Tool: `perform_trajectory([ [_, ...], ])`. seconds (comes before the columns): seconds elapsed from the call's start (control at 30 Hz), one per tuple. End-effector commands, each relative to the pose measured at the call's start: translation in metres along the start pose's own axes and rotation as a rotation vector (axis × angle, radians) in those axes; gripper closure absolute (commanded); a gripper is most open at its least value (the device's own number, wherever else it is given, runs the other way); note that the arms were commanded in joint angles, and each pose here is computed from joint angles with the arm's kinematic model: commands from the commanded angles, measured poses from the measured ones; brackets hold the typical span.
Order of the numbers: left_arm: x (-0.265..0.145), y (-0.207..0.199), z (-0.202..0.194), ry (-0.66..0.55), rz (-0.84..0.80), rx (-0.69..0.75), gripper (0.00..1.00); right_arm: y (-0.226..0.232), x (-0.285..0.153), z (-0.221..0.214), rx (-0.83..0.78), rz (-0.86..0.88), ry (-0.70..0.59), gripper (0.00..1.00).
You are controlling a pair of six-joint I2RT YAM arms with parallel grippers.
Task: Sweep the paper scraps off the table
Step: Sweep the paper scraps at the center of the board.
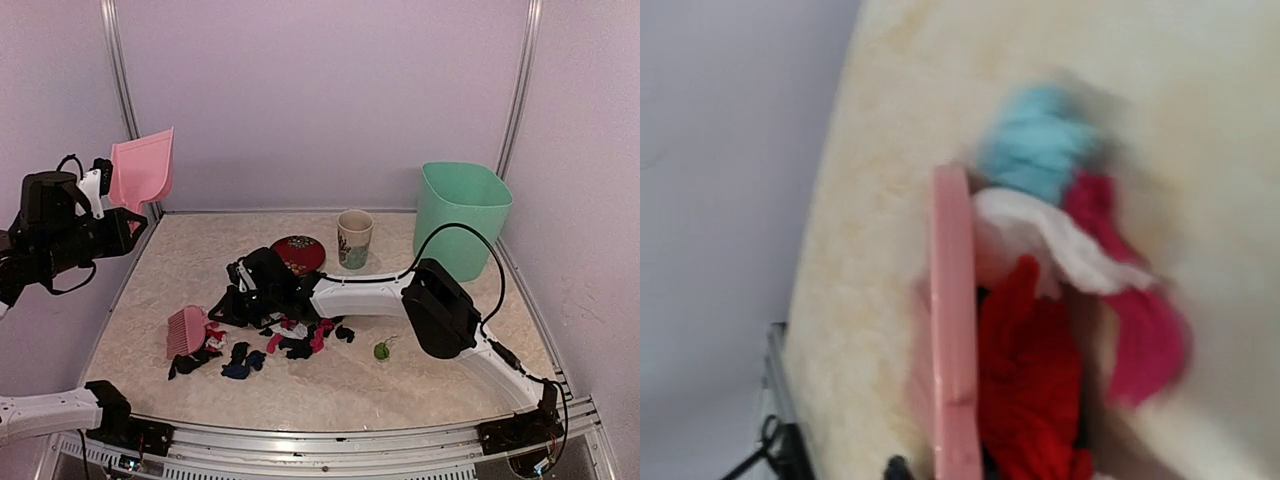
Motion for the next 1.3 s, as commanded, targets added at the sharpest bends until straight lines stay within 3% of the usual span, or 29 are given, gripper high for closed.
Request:
perform_trajectory([
  [0.0,-0.007,0.001,0.005,-0.016,-0.004,-0.004,1.00,-0.012,-0.021,-0.004,0.012,-0.143,-0.028,1.00],
  [0.53,0.003,-0.007,0.007,-0.014,-0.037,0.003,1.00,-0.038,-0.166,-0.011,0.008,-0.433,-0.150,1.00],
  [0.8,0.010,-0.010,0.006,-0.005,-0.042,0.011,1.00,0.007,-0.219,-0.004,-0.126,-0.422,-0.215,1.00],
  [0.97,0.014,-0.011,0.005,-0.002,-0.044,0.015,1.00,0.052,-0.218,-0.001,-0.229,-0.307,-0.223,1.00],
  [1.27,0.013,-0.011,0.005,-0.003,-0.043,0.012,1.00,0.084,-0.147,-0.018,-0.326,-0.096,-0.038,1.00],
])
Point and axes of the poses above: each gripper's point midway between its finger pads, its own x axis out along the fingers, its own y axis along the line the jaws close on, z = x × y, the point moved 7 cm from there along -x, back along the fingers, and after that the axes turned 10 degrees about -x, right-handed, at the moved point
